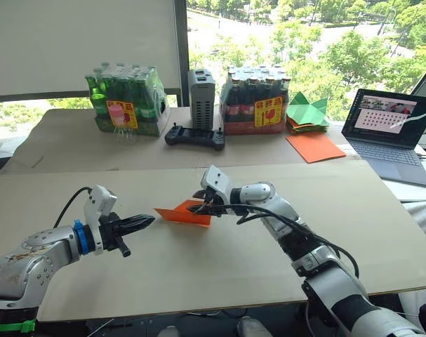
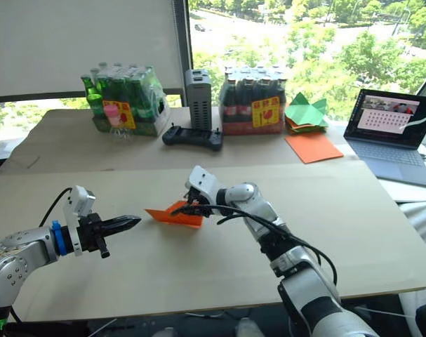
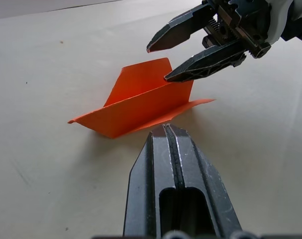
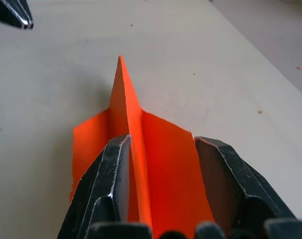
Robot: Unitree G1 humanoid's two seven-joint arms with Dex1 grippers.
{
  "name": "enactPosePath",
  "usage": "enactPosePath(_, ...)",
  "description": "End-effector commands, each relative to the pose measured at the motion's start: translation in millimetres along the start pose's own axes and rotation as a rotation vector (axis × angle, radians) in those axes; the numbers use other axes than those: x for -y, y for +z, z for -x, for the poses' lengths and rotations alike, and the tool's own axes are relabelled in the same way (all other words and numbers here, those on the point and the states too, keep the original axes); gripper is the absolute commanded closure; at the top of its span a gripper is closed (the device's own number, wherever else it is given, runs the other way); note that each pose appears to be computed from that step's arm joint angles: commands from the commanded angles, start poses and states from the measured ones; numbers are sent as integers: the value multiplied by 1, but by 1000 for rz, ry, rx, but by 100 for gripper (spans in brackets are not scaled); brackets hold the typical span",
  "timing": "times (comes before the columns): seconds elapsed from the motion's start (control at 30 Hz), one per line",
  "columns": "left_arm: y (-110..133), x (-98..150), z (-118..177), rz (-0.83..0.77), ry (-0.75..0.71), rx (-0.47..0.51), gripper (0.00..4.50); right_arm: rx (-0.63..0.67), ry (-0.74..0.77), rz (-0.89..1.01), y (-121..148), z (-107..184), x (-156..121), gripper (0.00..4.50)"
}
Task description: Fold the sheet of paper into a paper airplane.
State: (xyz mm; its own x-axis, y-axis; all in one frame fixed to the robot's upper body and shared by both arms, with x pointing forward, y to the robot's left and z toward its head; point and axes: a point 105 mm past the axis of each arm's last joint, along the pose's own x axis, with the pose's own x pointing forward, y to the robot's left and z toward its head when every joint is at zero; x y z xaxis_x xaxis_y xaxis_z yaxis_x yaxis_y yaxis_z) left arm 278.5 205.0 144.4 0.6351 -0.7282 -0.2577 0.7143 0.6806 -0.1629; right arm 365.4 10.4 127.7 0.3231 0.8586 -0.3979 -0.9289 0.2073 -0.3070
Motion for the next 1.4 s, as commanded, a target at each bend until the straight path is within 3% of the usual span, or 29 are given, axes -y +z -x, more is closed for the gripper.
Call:
enactPosePath(0.03, 10, 5, 2, -43, -5, 33, 450, 30, 50, 70, 10, -4, -8, 221)
enactPosePath(0.23, 9, 4, 4, -42, 4, 31, 450, 34, 44, 82, 14, -8, -6, 221)
enactPosePath(0.93, 8, 4, 5, -45, 22, 32, 450, -79, 68, 76, -10, -20, -3, 221)
enactPosePath(1.17, 7, 3, 6, -44, 30, 30, 450, -72, 71, 76, -11, -20, -5, 440)
enactPosePath(1.4, 7, 3, 4, -44, 27, 28, 450, -80, -8, 57, -14, -8, 6, 446)
